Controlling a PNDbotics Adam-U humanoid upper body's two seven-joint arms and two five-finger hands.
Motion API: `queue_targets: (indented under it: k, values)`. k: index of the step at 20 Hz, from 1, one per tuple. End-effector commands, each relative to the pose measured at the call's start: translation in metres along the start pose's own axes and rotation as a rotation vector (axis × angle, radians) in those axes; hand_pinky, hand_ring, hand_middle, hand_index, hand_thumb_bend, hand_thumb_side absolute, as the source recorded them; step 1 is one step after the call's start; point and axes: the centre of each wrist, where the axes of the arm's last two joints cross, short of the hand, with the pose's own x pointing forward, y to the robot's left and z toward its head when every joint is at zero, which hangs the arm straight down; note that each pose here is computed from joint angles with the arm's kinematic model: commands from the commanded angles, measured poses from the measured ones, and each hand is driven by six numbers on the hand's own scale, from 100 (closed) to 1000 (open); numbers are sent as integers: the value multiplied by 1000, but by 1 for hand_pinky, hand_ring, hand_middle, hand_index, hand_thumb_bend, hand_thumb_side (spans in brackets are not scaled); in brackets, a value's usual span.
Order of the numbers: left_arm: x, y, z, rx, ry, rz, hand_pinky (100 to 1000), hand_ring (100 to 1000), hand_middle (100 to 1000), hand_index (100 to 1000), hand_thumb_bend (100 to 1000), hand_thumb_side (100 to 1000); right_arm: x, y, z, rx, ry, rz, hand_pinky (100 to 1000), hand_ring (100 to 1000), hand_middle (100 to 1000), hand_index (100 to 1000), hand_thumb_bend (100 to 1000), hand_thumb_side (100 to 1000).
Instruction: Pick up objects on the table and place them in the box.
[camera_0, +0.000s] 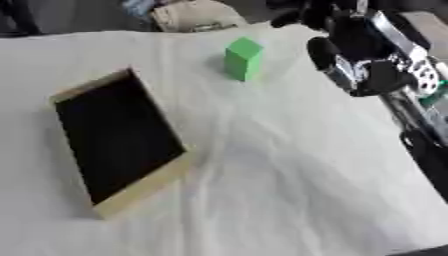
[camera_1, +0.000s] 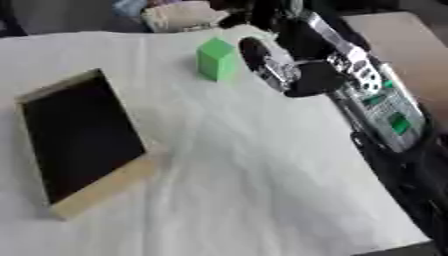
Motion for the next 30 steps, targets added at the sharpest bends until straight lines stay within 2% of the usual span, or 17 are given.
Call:
queue_targets:
  k: [1,4,7,8,9,10,13,17,18,21,24,30]
  values:
    - [7,2,-2,14,-24,-3,671,587,612,854,100,789,12,-13,-3,23,-13,64,828,910,863,956,100,378]
    - [5,3,-1,50,-6,5,644,555,575,874,100,788,15,-22,-2,29,1,101,833,910,866,960,100,352]
    - [4,2,1,78,10,18,628,520,521,821,100,790,15,-32,-1,37,21,122,829,909,864,960,100,345]
    - [4,2,1,68,11,18,627,506,493,790,100,779,14,-37,0,37,32,121,828,907,862,960,100,402]
    - [4,1,1,48,9,16,627,506,495,790,100,797,12,-43,0,39,48,126,828,908,863,960,100,324]
    - [5,-1,0,25,5,14,632,508,494,789,100,800,10,-49,2,41,71,135,830,909,869,964,100,294]
    - [6,-4,-4,-49,-11,17,640,517,505,800,100,802,-6,-73,11,61,191,184,837,922,894,990,100,249]
    - [9,-9,-9,-121,-29,32,645,523,512,805,100,803,-35,-99,32,74,375,224,861,965,941,1000,100,294]
    - [9,-10,-9,-132,-31,34,646,524,513,806,100,805,-41,-104,37,79,410,233,867,976,952,1000,100,331]
    - [10,-13,-11,-164,-38,44,648,526,515,808,100,806,-64,-118,59,82,574,276,900,1000,976,1000,100,348]
    - [11,-16,-12,-193,-43,54,649,528,517,810,100,808,-82,-127,80,77,718,342,932,1000,982,1000,100,344]
    - [11,-18,-13,-222,-44,65,650,529,519,812,100,811,-99,-132,99,69,867,495,970,1000,996,1000,100,336]
